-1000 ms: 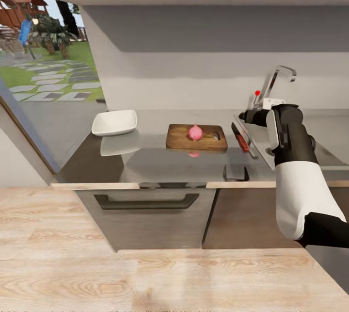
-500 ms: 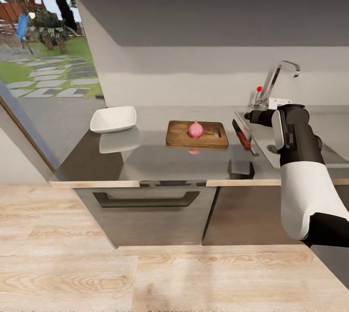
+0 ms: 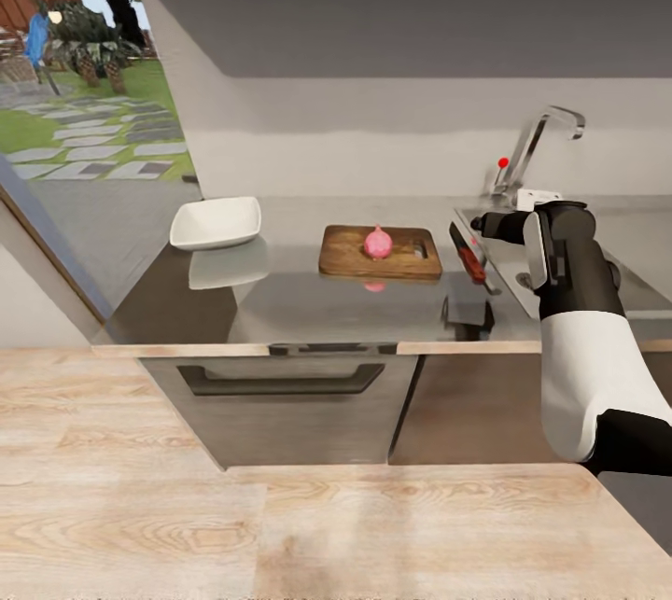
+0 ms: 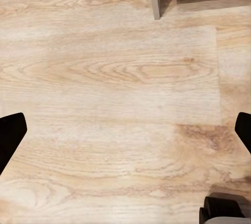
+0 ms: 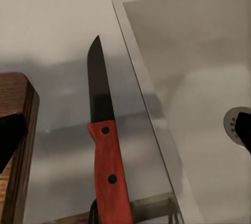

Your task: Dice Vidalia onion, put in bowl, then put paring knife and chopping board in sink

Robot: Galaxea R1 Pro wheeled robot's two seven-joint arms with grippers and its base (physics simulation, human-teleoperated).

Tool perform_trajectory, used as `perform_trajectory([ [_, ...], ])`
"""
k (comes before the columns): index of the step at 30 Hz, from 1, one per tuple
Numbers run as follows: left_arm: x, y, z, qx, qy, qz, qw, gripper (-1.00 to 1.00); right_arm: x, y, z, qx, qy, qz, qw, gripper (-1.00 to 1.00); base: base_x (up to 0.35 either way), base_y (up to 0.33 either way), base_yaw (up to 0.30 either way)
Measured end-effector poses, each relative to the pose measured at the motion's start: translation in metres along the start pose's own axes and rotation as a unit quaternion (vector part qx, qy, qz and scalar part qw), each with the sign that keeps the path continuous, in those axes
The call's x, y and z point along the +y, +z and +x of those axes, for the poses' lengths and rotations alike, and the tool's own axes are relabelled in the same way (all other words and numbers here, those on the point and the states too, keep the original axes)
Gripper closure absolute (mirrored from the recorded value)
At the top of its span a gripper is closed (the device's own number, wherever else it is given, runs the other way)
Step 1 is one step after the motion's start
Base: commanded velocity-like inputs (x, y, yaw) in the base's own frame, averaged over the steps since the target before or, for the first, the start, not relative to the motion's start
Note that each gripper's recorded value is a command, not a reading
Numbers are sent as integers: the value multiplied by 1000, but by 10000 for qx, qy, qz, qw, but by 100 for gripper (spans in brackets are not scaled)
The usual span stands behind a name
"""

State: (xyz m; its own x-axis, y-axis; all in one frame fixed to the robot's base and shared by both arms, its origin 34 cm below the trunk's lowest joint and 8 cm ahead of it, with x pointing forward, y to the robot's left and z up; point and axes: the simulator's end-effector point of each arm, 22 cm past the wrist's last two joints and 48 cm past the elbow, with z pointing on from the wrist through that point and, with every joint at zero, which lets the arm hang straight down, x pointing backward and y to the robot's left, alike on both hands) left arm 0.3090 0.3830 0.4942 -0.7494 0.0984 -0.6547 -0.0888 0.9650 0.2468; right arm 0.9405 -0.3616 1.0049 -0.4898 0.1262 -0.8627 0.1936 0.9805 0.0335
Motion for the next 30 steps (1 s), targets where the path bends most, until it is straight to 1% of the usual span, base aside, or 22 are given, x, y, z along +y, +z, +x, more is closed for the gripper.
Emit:
perform_trajectory([
  [13, 1, -2, 7, 98, 30, 7, 9999, -100, 1, 12, 13, 109, -22, 11, 9999, -100, 0, 0, 0],
  [16, 1, -2, 9, 121, 36, 8, 9999, -100, 1, 17, 21, 185, -27, 11, 9998, -100, 0, 0, 0],
  [20, 1, -3, 11, 156, 45, 11, 9999, -100, 2, 26, 26, 144, -36, 9, 9999, -100, 0, 0, 0],
  [23, 1, -4, 13, 179, 51, 14, 9998, -100, 2, 31, 33, 186, -43, 8, 9998, -100, 0, 0, 0],
  [30, 0, -5, 17, 234, 65, 20, 9997, -100, 2, 39, 43, 260, -51, 11, 9996, -100, 0, 0, 0],
])
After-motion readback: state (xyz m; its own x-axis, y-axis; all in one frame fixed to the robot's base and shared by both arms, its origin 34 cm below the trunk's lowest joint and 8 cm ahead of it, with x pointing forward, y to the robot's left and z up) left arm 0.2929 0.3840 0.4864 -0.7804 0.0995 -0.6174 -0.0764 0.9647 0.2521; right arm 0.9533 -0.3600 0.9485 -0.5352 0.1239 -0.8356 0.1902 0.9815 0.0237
